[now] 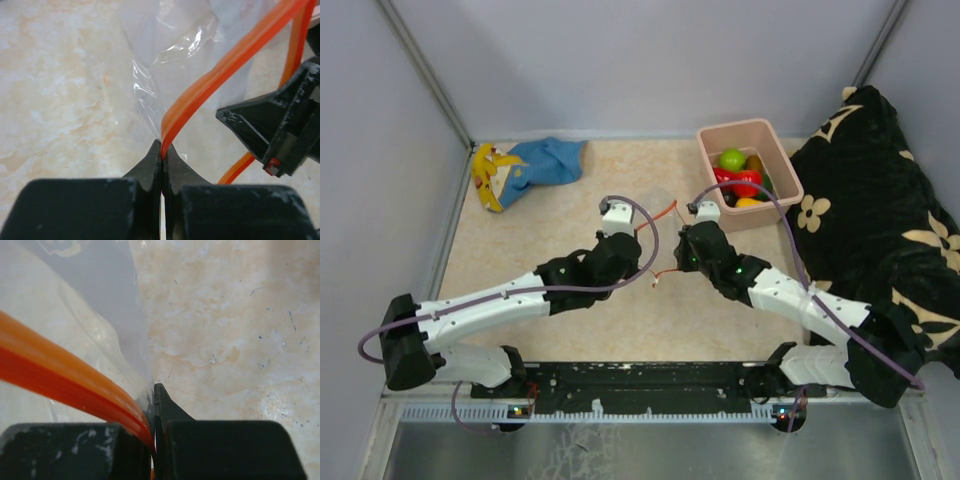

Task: Place the food in the zip-top bag and seal the zipper
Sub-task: Open the zipper of the food storage bag.

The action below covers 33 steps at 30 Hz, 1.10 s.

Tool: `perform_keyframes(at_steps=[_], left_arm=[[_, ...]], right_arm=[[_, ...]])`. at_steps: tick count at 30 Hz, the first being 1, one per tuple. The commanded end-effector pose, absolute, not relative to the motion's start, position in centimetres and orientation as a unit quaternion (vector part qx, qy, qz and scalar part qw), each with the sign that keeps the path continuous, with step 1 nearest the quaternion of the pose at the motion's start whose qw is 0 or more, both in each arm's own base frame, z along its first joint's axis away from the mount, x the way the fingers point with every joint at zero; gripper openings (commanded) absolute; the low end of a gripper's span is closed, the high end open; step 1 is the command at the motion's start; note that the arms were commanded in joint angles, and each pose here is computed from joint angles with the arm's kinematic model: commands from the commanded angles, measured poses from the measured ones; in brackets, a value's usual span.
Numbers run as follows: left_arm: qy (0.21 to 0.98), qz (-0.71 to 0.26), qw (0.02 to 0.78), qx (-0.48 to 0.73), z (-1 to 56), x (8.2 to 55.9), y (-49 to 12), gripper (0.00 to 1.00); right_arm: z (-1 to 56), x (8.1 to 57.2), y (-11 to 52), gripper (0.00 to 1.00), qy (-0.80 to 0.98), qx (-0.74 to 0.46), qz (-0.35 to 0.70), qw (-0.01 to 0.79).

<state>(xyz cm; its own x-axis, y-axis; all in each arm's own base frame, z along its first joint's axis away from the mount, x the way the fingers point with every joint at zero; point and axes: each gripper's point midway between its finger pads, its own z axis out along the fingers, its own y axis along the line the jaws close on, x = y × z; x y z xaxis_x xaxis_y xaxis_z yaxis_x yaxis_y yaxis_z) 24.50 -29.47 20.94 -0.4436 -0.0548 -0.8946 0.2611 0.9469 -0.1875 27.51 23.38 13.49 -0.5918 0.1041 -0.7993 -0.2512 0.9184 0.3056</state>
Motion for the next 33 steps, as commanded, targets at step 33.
perform_keyframes(at_steps=[33], left_arm=[[0.885,-0.108,0.433,0.136,22.7,25.0,-25.9,0.0]], right_arm=[[18.6,33.7,25.0,0.04,0.856,-0.069,0.15,0.489]])
